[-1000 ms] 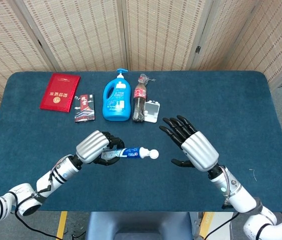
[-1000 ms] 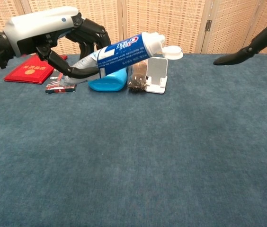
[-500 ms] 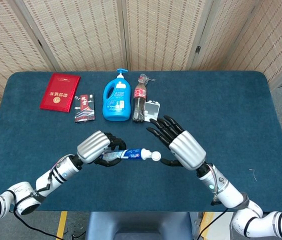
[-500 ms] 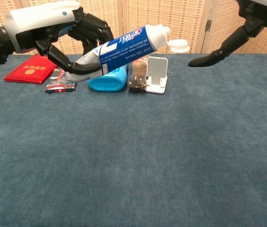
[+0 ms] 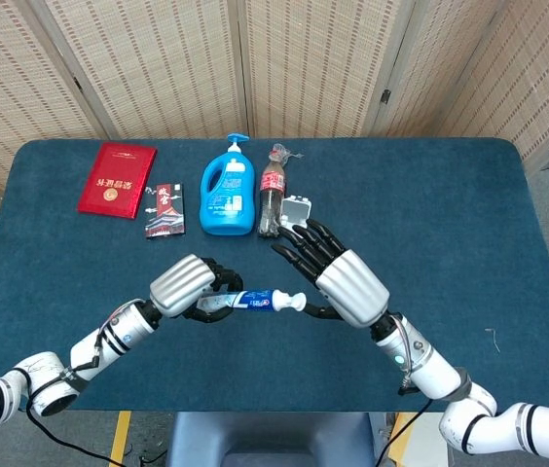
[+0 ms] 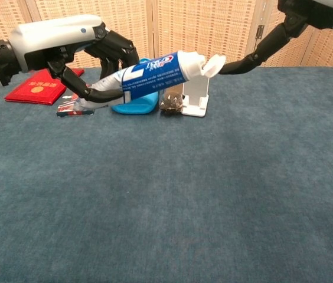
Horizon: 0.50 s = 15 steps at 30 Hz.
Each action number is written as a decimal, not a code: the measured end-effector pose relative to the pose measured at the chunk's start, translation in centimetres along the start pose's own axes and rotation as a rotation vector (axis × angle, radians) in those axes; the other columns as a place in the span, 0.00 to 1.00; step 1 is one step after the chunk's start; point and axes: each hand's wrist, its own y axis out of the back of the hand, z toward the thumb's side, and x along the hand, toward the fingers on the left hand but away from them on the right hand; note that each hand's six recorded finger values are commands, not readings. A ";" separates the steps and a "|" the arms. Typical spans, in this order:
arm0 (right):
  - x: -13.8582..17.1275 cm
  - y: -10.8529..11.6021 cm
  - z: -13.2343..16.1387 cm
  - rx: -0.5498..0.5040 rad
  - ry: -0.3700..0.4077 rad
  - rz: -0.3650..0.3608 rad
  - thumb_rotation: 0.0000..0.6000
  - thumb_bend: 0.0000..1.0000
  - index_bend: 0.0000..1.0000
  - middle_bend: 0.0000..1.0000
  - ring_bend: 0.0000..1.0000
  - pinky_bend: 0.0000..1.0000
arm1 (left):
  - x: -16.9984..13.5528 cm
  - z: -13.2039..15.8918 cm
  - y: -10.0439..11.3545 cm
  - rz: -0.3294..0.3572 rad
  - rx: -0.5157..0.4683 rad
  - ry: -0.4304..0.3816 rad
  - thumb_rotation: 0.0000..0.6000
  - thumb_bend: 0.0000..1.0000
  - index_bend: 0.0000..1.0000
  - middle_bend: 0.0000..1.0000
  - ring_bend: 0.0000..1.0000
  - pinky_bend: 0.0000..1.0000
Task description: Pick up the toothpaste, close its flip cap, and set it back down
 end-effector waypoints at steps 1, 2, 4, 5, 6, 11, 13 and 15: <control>-0.1 0.0 0.0 0.001 -0.001 0.001 1.00 0.00 0.00 0.00 0.00 0.00 | 0.0 -0.1 -0.1 -0.003 0.008 0.002 1.00 0.62 0.74 0.84 0.77 0.56; -0.2 0.0 0.0 0.000 -0.001 0.002 1.00 0.00 0.00 0.00 0.00 0.00 | 0.0 -0.1 -0.2 -0.007 0.015 0.004 1.00 0.62 0.74 0.84 0.77 0.56; -0.4 -0.1 0.1 -0.001 0.000 0.005 1.00 0.00 0.00 0.00 0.00 0.00 | 0.0 -0.2 -0.6 -0.017 0.029 0.008 1.00 0.62 0.74 0.84 0.77 0.56; -0.6 -0.1 0.1 -0.002 0.000 0.007 1.00 0.00 0.00 0.00 0.00 0.00 | 0.0 -0.2 -0.7 -0.020 0.034 0.010 1.00 0.62 0.74 0.84 0.77 0.56; -0.8 -0.2 0.2 -0.005 0.001 0.008 1.00 0.00 0.00 0.00 0.00 0.00 | 0.0 -0.2 -0.8 -0.024 0.041 0.011 1.00 0.62 0.74 0.84 0.77 0.56; -1.2 -0.3 0.7 -0.030 0.002 0.002 1.00 0.00 0.00 0.00 0.00 0.00 | 0.0 -0.3 -1.1 -0.019 0.042 0.026 1.00 0.62 0.74 0.84 0.77 0.56; -1.0 0.0 0.6 -0.041 -0.002 -0.007 1.00 0.00 0.00 0.00 0.00 0.00 | -0.2 -0.5 -1.0 -0.002 0.030 0.033 1.00 0.62 0.74 0.84 0.77 0.56; -0.5 0.3 0.6 -0.063 -0.010 -0.010 1.00 0.00 0.00 0.00 0.00 0.00 | -0.6 -0.9 -0.8 0.024 0.010 0.047 1.00 0.62 0.74 0.84 0.77 0.57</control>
